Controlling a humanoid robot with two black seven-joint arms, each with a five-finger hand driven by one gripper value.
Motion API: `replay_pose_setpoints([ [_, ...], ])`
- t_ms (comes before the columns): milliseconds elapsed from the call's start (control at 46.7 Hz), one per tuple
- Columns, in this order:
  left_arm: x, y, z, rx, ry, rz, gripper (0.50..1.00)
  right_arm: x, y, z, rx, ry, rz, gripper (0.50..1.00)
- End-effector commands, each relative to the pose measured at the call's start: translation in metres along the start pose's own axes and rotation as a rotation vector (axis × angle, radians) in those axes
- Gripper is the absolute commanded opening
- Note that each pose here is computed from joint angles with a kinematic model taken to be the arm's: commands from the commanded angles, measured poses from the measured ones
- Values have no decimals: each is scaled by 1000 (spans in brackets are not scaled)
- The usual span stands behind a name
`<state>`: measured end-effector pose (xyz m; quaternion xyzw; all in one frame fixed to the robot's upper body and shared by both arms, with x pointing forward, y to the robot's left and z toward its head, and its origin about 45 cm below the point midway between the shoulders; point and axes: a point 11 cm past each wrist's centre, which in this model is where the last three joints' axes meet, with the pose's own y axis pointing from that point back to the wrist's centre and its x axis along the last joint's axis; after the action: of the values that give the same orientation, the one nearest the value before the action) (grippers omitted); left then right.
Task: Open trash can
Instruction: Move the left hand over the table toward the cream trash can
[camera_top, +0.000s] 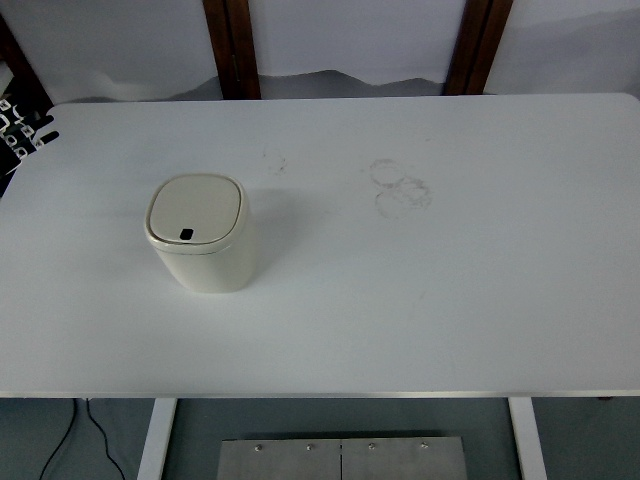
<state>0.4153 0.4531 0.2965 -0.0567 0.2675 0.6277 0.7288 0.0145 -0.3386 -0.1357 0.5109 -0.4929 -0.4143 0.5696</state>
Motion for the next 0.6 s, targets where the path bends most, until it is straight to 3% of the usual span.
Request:
replay_pose_setpoints([
  [0, -16, -1, 9, 46, -79, -25, 1000, 0, 0, 0, 0, 0, 0, 995],
  [257, -56, -8, 18, 247, -375, -82, 1000, 0, 0, 0, 0, 0, -2, 995],
  [578, -119, -15, 54, 350, -692, -209, 1000, 0, 0, 0, 0, 0, 0, 995],
])
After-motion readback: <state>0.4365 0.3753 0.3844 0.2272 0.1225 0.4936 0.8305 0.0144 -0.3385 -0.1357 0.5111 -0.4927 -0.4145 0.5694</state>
